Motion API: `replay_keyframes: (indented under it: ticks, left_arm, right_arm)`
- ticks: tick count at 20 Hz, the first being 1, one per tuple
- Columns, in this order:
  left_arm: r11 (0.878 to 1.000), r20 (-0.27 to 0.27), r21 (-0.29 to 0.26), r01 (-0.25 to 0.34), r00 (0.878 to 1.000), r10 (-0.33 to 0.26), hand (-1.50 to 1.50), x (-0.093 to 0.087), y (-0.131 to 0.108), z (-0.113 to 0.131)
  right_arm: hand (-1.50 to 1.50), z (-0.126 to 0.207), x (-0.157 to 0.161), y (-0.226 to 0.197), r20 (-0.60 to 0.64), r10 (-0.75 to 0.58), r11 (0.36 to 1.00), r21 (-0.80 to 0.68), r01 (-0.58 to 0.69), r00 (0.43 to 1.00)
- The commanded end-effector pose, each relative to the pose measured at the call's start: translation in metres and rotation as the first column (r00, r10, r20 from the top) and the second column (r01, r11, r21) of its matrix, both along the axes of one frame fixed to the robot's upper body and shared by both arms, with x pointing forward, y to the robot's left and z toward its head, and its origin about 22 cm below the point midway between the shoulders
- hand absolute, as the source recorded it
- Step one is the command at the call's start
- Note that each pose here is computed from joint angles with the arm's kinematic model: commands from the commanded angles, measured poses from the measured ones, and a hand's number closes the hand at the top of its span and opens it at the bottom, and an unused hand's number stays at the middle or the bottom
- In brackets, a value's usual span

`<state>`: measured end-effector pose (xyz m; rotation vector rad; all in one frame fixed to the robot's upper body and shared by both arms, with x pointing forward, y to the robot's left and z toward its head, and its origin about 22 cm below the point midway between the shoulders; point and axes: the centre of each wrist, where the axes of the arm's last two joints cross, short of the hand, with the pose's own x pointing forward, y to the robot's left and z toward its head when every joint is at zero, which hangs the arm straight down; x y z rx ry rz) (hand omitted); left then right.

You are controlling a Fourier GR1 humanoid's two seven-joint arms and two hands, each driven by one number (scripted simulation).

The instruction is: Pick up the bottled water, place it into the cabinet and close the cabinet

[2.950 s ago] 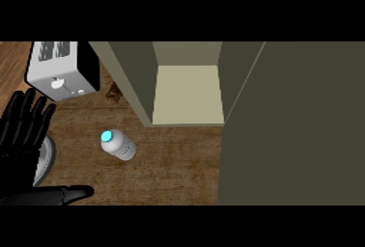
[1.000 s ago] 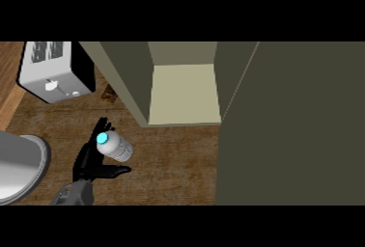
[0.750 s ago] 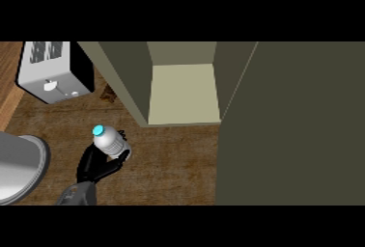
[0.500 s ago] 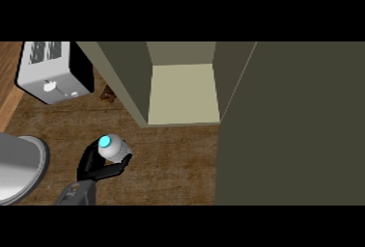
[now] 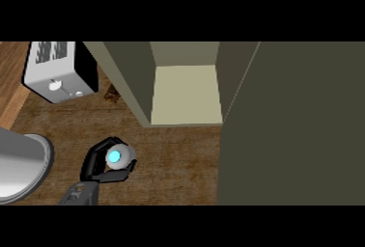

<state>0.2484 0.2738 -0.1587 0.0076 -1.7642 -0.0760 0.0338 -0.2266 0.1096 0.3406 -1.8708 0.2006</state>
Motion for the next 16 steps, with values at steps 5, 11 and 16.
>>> replay_keyframes:
  ticks: [5,11,16]
  left_arm:
    - [0.996,-0.005,-0.039,0.084,0.996,-0.084,1.5,-0.008,-0.033,-0.007]
    - [0.99,0.014,-0.076,0.115,0.993,-0.114,1.5,-0.002,-0.07,-0.001]
    - [0.985,0.011,-0.122,0.125,0.992,-0.125,1.5,0.03,-0.096,0.037]
  right_arm:
    - [-1.5,0.044,-0.01,-0.001,0.044,-0.019,1.0,-0.001,0.019,0.999]
    - [-1.5,0.038,-0.01,0.001,0.043,-0.005,1.0,0.005,0.005,0.999]
    - [-1.5,0.024,-0.012,-0.003,0.032,0.002,1.0,-0.004,-0.002,0.999]
